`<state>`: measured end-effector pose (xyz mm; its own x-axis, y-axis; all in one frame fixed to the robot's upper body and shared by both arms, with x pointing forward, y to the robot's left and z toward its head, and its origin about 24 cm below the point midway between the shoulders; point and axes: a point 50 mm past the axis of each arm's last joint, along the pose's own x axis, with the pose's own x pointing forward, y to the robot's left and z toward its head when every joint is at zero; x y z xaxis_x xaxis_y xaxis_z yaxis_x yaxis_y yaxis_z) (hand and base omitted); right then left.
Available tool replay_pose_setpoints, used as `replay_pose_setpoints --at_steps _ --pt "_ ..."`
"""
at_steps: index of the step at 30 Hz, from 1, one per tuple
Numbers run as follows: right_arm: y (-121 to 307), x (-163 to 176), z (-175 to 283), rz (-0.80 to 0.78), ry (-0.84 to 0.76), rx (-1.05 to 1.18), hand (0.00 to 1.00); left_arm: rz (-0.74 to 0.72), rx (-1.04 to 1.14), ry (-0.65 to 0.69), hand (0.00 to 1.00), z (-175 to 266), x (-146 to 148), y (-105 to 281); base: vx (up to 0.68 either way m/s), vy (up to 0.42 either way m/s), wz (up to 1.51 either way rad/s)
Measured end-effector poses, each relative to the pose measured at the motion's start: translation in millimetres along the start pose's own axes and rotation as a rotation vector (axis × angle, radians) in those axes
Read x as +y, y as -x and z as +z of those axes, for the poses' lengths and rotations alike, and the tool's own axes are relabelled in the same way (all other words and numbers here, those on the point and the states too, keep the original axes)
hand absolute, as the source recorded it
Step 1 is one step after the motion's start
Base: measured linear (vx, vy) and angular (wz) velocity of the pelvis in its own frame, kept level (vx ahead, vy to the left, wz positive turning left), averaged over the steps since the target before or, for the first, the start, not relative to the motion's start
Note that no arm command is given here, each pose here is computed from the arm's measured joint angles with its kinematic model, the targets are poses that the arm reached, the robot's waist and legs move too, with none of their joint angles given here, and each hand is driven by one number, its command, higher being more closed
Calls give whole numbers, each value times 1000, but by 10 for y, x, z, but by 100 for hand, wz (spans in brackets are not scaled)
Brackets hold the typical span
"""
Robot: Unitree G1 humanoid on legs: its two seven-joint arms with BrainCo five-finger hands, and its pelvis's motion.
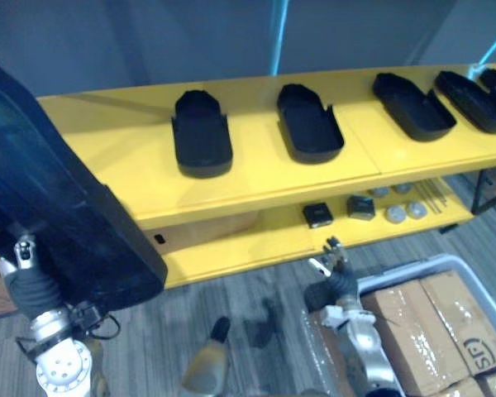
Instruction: Walk over and take plastic housings, then place them on the shelf
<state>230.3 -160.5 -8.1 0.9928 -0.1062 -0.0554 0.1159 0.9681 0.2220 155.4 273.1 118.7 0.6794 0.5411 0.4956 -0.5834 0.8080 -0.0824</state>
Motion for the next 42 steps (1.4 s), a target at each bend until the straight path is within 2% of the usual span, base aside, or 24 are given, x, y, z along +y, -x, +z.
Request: replay_pose_setpoints --at_steps 7,16,22,25,31,36,38,42 --pt "109 -140 63 -58 17 -29 0 15 -37 28 100 31 -95 -77 -199 117 15" --pt "-26 -338 275 -47 57 -100 0 27 -60 38 100 86 -141 -52 55 -138 -16" --pt "-4 -283 406 -1 -1 -162 0 31 -75 48 100 103 -160 -80 51 -24 -11" --pt "-4 -250 431 39 -5 -175 0 45 -84 11 100 101 -154 -82 27 5 -1" --pt "-166 98 712 216 -1 -288 0 69 -89 -66 100 99 -135 -88 -4 2 21" --pt "-258 479 819 366 -34 -324 0 115 -57 -153 100 73 34 -48 -9 -20 55" --pt "-260 485 845 338 -15 -339 0 111 -53 -156 100 64 38 -53 7 -26 160" --pt "-260 343 975 160 102 -445 0 67 -44 -164 100 50 46 -55 40 66 117"
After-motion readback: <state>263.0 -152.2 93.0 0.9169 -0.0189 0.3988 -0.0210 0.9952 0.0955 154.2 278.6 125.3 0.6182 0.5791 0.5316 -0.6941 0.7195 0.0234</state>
